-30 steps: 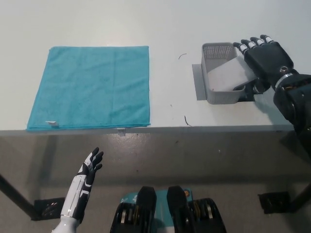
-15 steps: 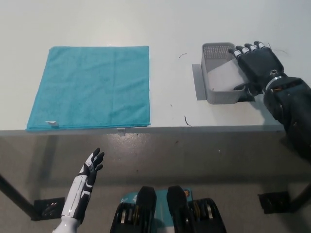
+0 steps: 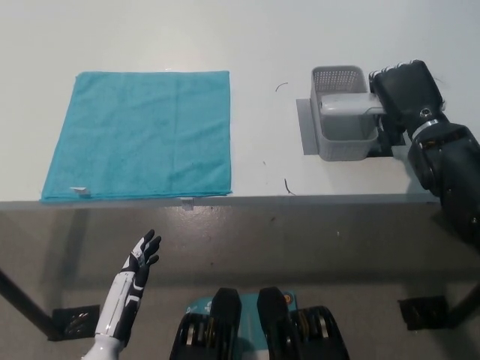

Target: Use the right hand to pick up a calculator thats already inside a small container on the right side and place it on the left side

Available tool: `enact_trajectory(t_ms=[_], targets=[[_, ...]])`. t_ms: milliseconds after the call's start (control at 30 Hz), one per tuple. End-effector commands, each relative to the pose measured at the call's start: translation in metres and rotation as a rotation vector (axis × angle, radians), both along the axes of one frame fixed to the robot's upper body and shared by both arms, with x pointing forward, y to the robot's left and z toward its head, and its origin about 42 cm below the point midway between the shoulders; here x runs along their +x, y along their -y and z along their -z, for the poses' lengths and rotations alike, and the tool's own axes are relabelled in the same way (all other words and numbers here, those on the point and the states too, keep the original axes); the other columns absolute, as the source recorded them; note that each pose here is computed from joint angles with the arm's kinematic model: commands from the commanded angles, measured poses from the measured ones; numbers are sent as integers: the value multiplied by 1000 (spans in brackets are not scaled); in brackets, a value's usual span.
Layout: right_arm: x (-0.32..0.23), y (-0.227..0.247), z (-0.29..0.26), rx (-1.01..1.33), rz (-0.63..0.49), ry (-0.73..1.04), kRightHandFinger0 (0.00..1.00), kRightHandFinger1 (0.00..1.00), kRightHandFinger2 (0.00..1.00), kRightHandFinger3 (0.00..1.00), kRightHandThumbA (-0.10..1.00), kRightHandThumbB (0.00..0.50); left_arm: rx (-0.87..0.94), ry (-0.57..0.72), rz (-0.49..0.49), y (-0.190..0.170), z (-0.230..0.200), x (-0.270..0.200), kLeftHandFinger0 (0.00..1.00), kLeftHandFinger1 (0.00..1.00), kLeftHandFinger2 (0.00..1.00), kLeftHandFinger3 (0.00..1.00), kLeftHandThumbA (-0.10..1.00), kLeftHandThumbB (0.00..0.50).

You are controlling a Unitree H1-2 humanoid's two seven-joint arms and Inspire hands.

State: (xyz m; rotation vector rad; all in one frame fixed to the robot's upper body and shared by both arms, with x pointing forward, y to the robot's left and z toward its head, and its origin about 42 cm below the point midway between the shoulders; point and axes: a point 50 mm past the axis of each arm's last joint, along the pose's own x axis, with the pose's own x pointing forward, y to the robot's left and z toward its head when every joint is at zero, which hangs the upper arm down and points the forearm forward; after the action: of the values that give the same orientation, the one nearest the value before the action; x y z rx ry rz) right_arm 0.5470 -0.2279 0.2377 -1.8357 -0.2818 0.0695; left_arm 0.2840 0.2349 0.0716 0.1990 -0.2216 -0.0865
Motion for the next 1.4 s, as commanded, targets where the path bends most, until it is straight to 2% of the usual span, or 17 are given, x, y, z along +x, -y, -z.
enact_trajectory(t_ms=[0, 33, 233, 333, 433, 533, 567, 633, 667, 767, 833, 933, 1100, 1133, 1200, 1267, 1367], targets=[[11, -9, -49, 15, -93, 254, 0, 161, 507, 233, -100, 232, 9, 64, 10, 2, -9, 1, 1000, 1000, 1000, 1000, 1000, 0], [11, -9, -50, 31, -96, 244, 0, 165, 506, 291, -100, 234, 8, 61, 12, 2, -9, 1, 1000, 1000, 1000, 1000, 1000, 0], [9, -5, -57, 69, -124, 288, 0, 171, 488, 162, -100, 265, 13, 61, 12, 2, -10, 3, 1000, 1000, 1000, 1000, 1000, 6], [5, -4, -67, 94, -148, 326, 0, 173, 493, 122, -100, 236, 14, 65, 15, 2, -10, 3, 1000, 1000, 1000, 1000, 1000, 0], [2, -4, -80, 156, -173, 370, 0, 150, 477, 76, -100, 277, 24, 64, 15, 2, -10, 4, 1000, 1000, 1000, 1000, 1000, 4], [-2, -5, -95, 185, -182, 436, 0, 201, 633, 161, -100, 209, 24, 59, 13, 1, -10, 3, 1000, 1000, 1000, 1000, 1000, 8], [-4, -8, -107, 210, -183, 474, 0, 287, 746, 279, -100, 195, 24, 61, 10, 1, -11, 2, 1000, 1000, 1000, 1000, 1000, 3], [-6, -12, -121, 218, -188, 508, 0, 299, 747, 435, -100, 157, 24, 64, 11, 1, -10, 2, 1000, 1000, 1000, 1000, 1000, 0], [-8, -15, -127, 235, -197, 515, 0, 310, 731, 655, -100, 152, 22, 64, 10, 1, -9, 2, 1000, 1000, 1000, 1000, 1000, 0], [-12, -26, -149, 261, -228, 541, 0, 321, 734, 686, -100, 179, 21, 60, 8, 1, -9, 1, 1000, 1000, 1000, 1000, 1000, 0], [-14, -37, -161, 237, -227, 531, 0, 362, 797, 749, -100, 177, 10, 58, 9, 1, -8, 0, 1000, 1000, 1000, 1000, 1000, 0], [-12, -56, -167, 227, -262, 541, 0, 362, 783, 726, -100, 212, 20, 54, 9, 2, -8, -1, 1000, 1000, 1000, 1000, 1000, 7], [0, -88, -164, 242, -314, 509, 0, 351, 748, 767, -100, 212, 25, 50, 5, 1, -8, -3, 1000, 1000, 1000, 1000, 1000, 15], [1, -90, -163, 236, -316, 510, 31, 413, 809, 851, -100, 201, 25, 49, 5, 1, -8, -3, 1000, 1000, 1000, 1000, 1000, 16], [5, -104, -160, 231, -335, 498, 0, 298, 698, 793, -100, 205, 26, 51, 8, 1, -8, -3, 1000, 1000, 1000, 1000, 1000, 14], [8, -128, -158, 219, -355, 464, 0, 262, 681, 761, -100, 214, 28, 53, 10, 1, -8, -3, 1000, 1000, 1000, 1000, 1000, 14], [10, -150, -155, 239, -376, 426, 0, 170, 626, 576, -100, 248, 25, 50, 11, 1, -8, -2, 1000, 1000, 1000, 1000, 1000, 18]])
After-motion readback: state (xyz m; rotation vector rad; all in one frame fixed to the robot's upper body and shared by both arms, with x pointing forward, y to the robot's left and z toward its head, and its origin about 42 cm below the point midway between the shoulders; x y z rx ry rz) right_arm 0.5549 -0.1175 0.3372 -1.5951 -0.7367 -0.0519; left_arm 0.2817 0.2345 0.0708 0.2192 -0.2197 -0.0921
